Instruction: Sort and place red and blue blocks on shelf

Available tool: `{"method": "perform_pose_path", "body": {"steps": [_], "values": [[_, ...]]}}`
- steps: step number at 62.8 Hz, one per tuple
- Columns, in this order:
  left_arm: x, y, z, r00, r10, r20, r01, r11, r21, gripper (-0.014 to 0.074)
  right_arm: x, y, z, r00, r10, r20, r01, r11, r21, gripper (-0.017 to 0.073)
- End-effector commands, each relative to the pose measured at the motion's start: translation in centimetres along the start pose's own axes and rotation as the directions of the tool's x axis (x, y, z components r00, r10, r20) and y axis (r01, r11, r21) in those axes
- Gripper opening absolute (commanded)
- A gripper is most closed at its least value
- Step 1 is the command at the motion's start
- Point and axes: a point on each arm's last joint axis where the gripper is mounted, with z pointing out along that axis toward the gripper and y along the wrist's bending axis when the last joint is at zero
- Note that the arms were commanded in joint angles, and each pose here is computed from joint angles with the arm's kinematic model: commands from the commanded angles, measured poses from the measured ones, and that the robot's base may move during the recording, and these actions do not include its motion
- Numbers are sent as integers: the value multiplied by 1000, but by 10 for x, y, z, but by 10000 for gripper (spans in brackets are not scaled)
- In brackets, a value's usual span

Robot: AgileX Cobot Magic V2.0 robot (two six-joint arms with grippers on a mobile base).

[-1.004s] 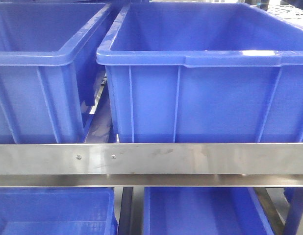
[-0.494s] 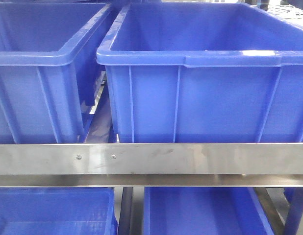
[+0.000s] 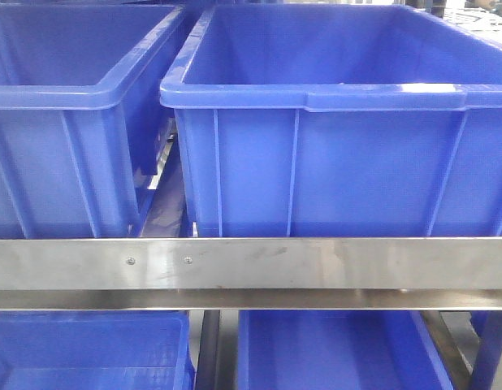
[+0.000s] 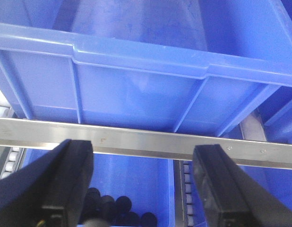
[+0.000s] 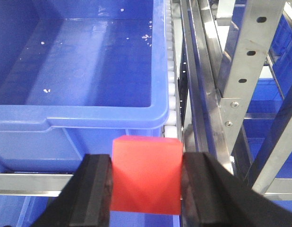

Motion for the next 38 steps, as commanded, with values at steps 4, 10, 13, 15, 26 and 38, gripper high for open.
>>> {"method": "perform_pose_path", "body": {"steps": [4,10,13,15,26,38], "values": [[-16,-4,-4,995,-4,101,1,999,33,125,-17,1,-3,993,-6,115,6,1000,-3,57],[-16,-4,-4,995,-4,101,1,999,33,125,-17,1,-3,993,-6,115,6,1000,-3,57],[-16,-4,-4,995,-4,101,1,999,33,125,-17,1,-3,993,-6,115,6,1000,-3,57],[-16,-4,-4,995,-4,101,1,999,33,125,-17,1,-3,993,-6,115,6,1000,-3,57],[-16,-4,-4,995,-4,101,1,999,33,125,-17,1,-3,993,-6,115,6,1000,-3,57],[-16,-4,-4,995,-4,101,1,999,33,125,-17,1,-3,993,-6,115,6,1000,-3,57]]}}
